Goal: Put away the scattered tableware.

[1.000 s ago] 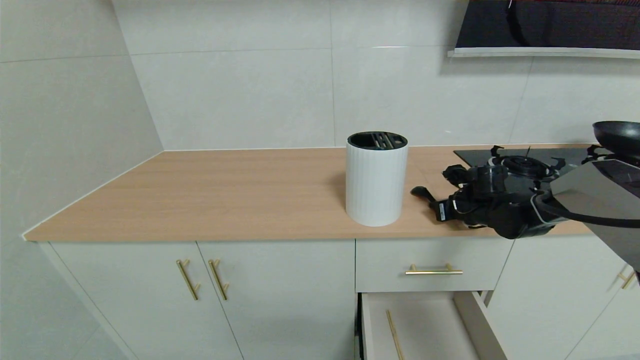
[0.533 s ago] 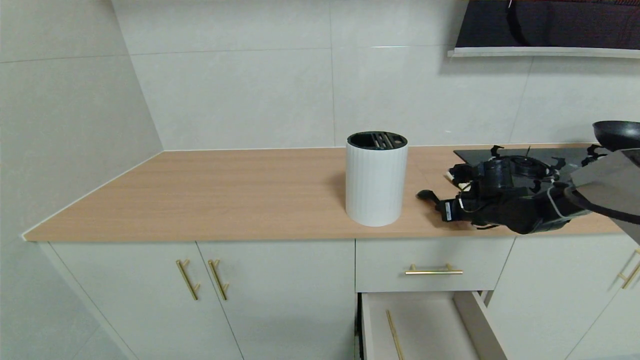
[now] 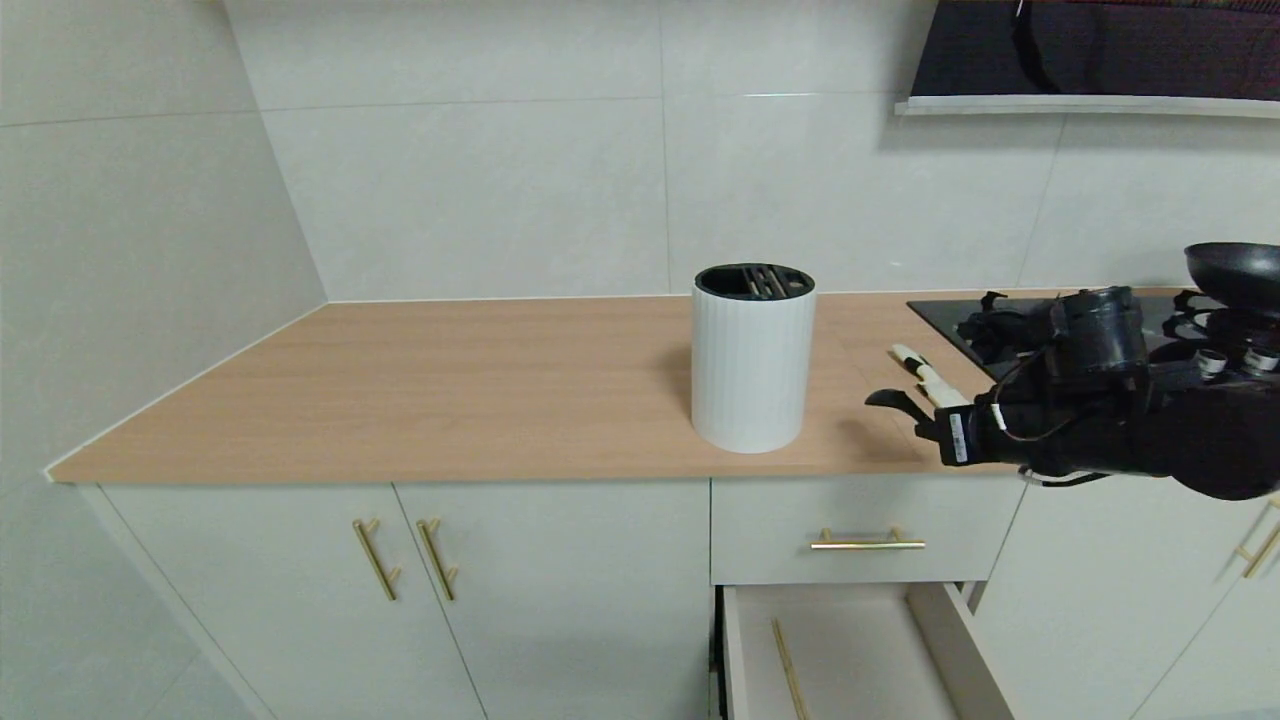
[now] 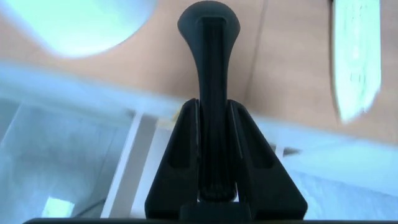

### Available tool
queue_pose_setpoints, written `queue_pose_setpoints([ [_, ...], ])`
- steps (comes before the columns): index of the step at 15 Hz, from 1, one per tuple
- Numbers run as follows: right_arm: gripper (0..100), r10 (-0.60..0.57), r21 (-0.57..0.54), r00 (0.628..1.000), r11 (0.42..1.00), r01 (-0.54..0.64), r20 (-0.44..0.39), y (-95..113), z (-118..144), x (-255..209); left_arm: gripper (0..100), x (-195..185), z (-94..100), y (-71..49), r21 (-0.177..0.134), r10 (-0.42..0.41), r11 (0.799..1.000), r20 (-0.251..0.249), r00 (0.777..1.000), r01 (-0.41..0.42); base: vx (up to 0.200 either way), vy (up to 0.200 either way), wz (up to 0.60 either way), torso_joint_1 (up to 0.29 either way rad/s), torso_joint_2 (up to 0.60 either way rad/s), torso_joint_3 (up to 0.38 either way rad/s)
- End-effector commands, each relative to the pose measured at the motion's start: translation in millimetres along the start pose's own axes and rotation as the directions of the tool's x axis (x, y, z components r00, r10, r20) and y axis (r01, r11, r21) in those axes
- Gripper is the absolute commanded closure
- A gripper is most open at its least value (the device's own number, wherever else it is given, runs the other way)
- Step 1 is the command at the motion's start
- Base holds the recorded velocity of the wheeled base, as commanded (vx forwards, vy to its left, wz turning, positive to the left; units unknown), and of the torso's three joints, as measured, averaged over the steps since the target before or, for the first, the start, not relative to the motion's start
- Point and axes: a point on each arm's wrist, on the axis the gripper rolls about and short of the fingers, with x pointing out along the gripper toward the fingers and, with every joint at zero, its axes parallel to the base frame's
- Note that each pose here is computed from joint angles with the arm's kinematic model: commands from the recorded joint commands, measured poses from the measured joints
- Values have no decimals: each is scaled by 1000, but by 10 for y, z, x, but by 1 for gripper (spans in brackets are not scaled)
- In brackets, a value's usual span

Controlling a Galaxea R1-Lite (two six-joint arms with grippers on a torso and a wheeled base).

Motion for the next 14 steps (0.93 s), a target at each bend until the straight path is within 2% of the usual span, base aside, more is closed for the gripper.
queue_pose_setpoints([
  [1,100,3,-9,999,1000,-3,41,79,-42,-414,0,0,1,0,0,1,1000,1,1000,-1,0,0,0,0,0,0],
  [3,100,22,0,1000,1000,-22,14,158,-234,-589,0,0,1,0,0,0,1000,1,1000,0,0,0,0,0,0,0],
  [6,100,24,1,999,1000,-24,-37,153,-462,-701,0,0,1,0,0,1,1000,1,1000,-1,0,0,0,0,0,0],
  [10,100,29,5,987,1000,-29,-158,138,-786,-551,0,0,1,0,0,1,1000,1,1000,-1,0,0,0,0,0,0],
  [14,100,18,8,985,1000,-17,-171,112,-1021,-304,0,0,1,0,0,1,1000,1,1000,-1,0,0,0,0,0,0],
])
